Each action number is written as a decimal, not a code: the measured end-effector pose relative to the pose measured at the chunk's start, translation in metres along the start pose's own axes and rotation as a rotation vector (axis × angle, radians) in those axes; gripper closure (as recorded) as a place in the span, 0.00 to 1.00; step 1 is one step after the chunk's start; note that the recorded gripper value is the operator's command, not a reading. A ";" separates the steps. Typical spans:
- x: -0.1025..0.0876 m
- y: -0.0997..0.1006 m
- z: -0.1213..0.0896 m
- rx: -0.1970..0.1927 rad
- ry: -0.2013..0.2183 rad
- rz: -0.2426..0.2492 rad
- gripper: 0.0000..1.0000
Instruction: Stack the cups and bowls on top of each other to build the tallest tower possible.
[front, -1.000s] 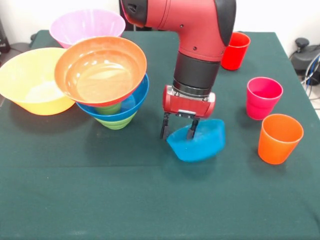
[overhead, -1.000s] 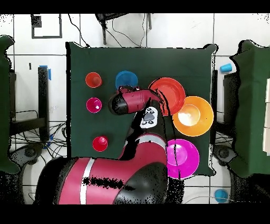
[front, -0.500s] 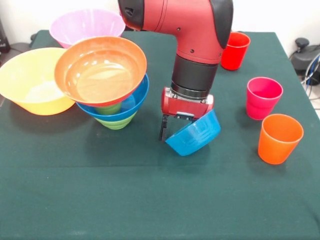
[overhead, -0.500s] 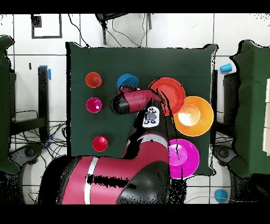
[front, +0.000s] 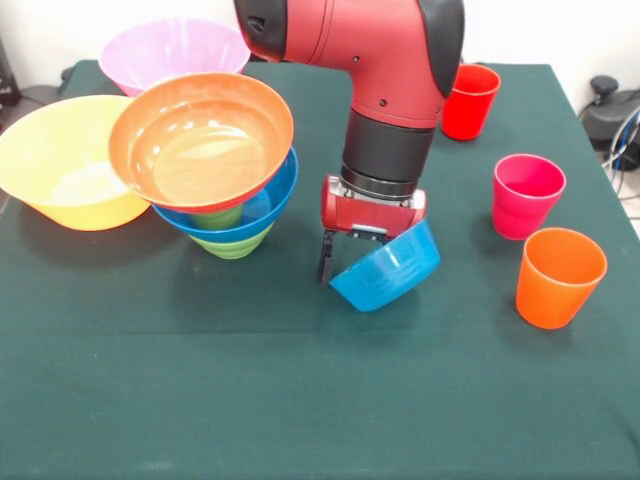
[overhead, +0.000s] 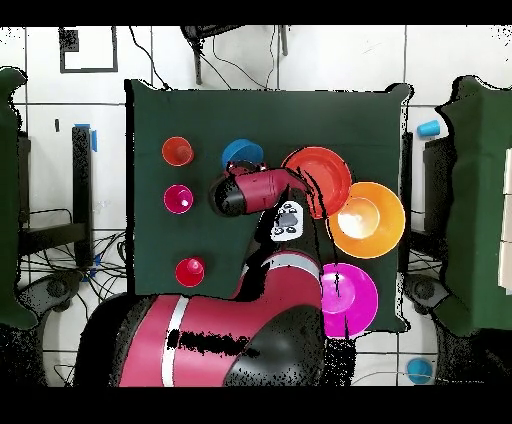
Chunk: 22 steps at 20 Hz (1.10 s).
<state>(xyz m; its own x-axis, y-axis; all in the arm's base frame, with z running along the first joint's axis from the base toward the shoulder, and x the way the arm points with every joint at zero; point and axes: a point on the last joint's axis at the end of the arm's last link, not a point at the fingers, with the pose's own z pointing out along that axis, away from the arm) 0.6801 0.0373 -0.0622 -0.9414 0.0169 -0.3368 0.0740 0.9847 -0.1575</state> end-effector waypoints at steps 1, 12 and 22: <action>0.000 0.000 0.000 0.001 -0.001 -0.004 0.00; 0.001 0.012 -0.003 0.003 -0.006 -0.031 0.00; 0.002 0.027 -0.006 -0.004 -0.010 -0.052 0.00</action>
<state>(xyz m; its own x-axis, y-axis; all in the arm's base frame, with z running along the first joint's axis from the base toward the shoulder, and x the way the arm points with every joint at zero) 0.6779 0.0647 -0.0617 -0.9405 -0.0362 -0.3378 0.0235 0.9850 -0.1709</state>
